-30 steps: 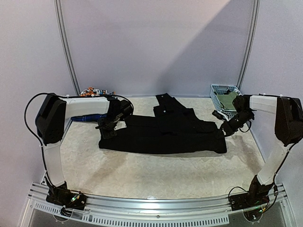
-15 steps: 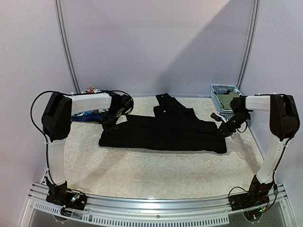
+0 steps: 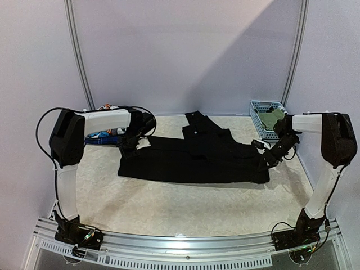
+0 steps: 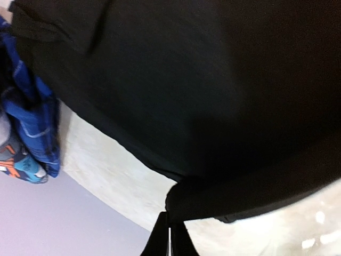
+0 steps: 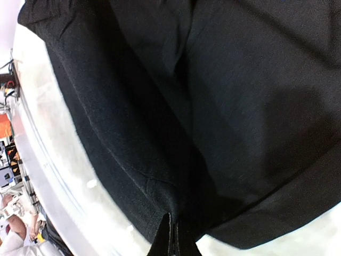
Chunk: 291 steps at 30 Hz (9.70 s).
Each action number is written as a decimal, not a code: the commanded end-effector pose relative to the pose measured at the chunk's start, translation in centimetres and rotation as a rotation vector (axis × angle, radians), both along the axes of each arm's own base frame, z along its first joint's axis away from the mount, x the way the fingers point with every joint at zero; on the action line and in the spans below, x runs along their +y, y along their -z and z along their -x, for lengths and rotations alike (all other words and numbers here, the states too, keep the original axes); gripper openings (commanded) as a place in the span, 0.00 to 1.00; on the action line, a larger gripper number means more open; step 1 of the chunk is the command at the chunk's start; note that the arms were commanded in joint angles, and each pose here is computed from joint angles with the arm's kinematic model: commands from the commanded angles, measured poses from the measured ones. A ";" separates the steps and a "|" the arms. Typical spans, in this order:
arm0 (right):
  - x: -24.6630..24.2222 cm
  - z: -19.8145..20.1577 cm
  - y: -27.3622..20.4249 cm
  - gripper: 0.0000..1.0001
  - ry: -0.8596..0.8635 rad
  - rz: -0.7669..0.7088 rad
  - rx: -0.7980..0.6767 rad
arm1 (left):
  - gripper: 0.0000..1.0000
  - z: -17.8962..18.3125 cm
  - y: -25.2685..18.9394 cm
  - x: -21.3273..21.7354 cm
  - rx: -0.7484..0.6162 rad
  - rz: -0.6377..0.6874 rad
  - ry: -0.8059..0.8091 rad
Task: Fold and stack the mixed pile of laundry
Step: Fold the 1/3-folded shirt at the center of the board, then move the rectangle-folded shirt to the center of the board, then adjust the rectangle-folded shirt at the center of the board.
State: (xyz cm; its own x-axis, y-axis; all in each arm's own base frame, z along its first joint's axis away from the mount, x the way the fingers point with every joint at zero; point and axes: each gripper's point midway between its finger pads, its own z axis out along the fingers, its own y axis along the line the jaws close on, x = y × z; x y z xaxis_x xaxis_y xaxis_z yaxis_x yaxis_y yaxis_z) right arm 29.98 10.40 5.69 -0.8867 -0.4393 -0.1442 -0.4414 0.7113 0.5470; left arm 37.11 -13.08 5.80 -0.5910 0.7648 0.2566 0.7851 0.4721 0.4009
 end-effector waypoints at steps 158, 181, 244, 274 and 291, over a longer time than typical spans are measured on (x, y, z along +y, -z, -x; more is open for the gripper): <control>-1.9 2.1 7.2 0.36 -0.340 0.407 -0.254 | 0.60 7.6 1.2 1.6 -0.395 0.917 -1.265; -1.9 2.8 7.3 0.36 -0.369 0.399 -0.235 | 0.07 7.2 5.0 1.3 -0.244 0.910 -1.287; 16.1 -13.9 -3.8 0.73 -0.044 -0.207 -0.134 | 0.49 -12.0 -5.5 -20.7 -0.281 1.302 -0.760; 20.3 -8.7 -6.6 0.00 -0.178 -0.404 -0.020 | 0.52 -11.9 -3.9 -22.1 -0.249 1.354 -0.742; 17.9 4.3 -1.5 0.18 -0.371 -0.231 0.158 | 0.54 -11.8 -1.7 -24.8 -0.080 1.359 -0.707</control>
State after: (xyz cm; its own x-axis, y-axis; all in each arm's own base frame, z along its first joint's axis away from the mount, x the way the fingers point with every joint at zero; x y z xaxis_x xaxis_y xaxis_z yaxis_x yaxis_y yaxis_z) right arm 27.71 29.78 7.10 -0.7386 -0.6534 -0.1659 -0.4998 0.3656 0.7852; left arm 50.83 -37.07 7.84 -0.8767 -0.1304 -0.4630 0.1993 0.7775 -0.5964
